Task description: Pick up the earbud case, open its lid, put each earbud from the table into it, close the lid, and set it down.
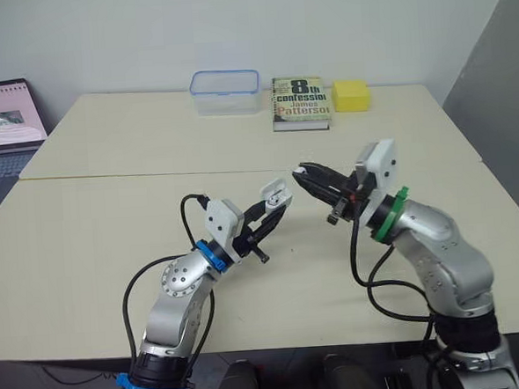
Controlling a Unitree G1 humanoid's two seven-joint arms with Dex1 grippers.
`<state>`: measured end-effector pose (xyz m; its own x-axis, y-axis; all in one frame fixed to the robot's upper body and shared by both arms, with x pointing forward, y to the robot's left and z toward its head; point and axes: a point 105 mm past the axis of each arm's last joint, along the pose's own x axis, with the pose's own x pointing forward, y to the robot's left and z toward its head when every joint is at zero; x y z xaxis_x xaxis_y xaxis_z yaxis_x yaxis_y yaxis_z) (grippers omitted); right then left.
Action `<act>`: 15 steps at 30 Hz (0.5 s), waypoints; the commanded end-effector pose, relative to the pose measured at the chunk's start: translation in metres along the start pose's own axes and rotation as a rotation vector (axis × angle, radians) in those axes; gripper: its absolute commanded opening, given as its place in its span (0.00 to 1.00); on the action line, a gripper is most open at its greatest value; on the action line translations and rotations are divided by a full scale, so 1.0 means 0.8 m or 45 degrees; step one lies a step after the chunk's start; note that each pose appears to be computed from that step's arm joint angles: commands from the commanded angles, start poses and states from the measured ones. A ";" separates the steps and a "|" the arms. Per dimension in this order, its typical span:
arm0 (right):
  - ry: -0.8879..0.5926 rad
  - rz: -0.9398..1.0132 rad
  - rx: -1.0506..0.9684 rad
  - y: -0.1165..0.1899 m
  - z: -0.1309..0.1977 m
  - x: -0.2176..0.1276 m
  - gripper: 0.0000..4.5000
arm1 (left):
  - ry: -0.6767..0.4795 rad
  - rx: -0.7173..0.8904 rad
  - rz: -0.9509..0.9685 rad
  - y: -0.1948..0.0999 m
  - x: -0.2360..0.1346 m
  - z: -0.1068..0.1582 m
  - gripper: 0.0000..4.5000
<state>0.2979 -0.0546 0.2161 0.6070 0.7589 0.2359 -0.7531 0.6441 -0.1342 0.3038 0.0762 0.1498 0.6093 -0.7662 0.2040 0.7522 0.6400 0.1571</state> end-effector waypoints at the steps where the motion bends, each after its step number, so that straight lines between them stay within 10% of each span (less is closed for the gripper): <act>1: -0.085 -0.013 -0.046 0.005 0.016 0.002 0.08 | -0.066 0.022 -0.022 0.002 0.007 0.018 0.17; 15: -0.063 -0.047 -0.194 0.009 -0.016 0.019 0.08 | -0.082 0.030 -0.048 0.001 0.013 0.021 0.17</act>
<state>0.3071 -0.0383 0.1953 0.6313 0.7359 0.2447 -0.6983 0.6767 -0.2335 0.3078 0.0731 0.1538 0.5870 -0.7824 0.2081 0.7670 0.6197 0.1665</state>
